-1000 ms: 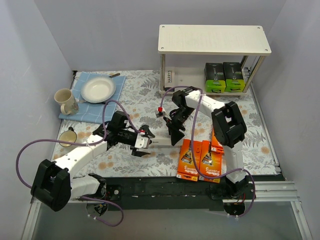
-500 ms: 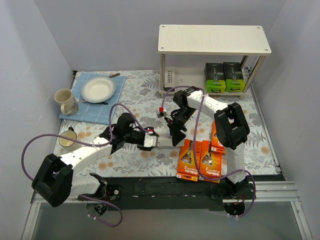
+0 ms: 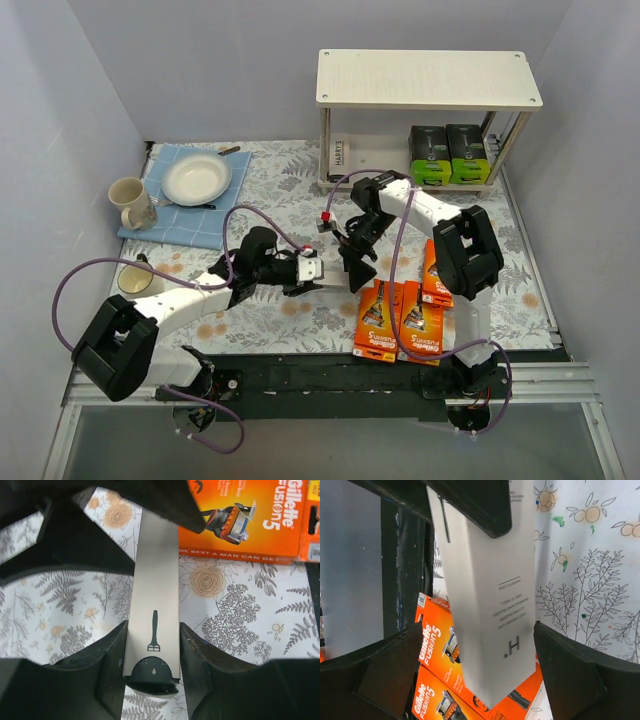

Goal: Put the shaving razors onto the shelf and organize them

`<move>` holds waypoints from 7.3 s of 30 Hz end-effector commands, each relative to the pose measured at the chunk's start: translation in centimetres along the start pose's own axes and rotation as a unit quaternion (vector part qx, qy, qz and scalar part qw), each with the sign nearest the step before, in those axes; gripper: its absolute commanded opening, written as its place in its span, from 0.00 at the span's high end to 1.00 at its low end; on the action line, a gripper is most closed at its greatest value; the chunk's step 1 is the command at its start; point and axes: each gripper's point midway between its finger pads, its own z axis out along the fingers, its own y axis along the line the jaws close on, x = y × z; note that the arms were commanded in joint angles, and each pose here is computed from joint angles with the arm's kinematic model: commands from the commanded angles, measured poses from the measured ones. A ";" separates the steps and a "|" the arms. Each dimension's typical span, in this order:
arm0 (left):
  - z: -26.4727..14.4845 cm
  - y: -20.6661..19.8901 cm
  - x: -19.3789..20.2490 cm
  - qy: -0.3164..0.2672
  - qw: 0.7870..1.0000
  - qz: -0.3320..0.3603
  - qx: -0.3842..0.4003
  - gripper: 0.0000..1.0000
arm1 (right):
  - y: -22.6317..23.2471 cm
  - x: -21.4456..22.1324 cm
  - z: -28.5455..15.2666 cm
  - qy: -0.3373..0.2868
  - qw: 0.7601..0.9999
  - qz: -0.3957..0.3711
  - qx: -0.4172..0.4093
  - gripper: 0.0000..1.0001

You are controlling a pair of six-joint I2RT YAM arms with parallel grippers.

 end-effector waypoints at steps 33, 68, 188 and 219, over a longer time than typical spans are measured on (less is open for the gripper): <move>-8.4 10.7 6.2 0.011 0.716 -0.606 -0.347 0.21 | -6.4 -2.5 0.1 -0.191 0.921 0.231 0.248 0.65; -13.3 13.4 10.9 0.033 0.707 -0.573 -0.413 0.90 | -13.7 -14.6 1.2 -0.194 0.918 0.139 0.315 0.99; -17.4 8.0 14.6 0.019 0.561 -0.713 -0.420 0.46 | -13.4 -8.2 2.7 -0.098 0.867 0.150 0.466 0.12; -16.5 12.1 15.2 0.006 0.570 -0.717 -0.401 0.47 | -10.9 -3.1 -19.2 -0.241 0.709 0.267 0.606 0.44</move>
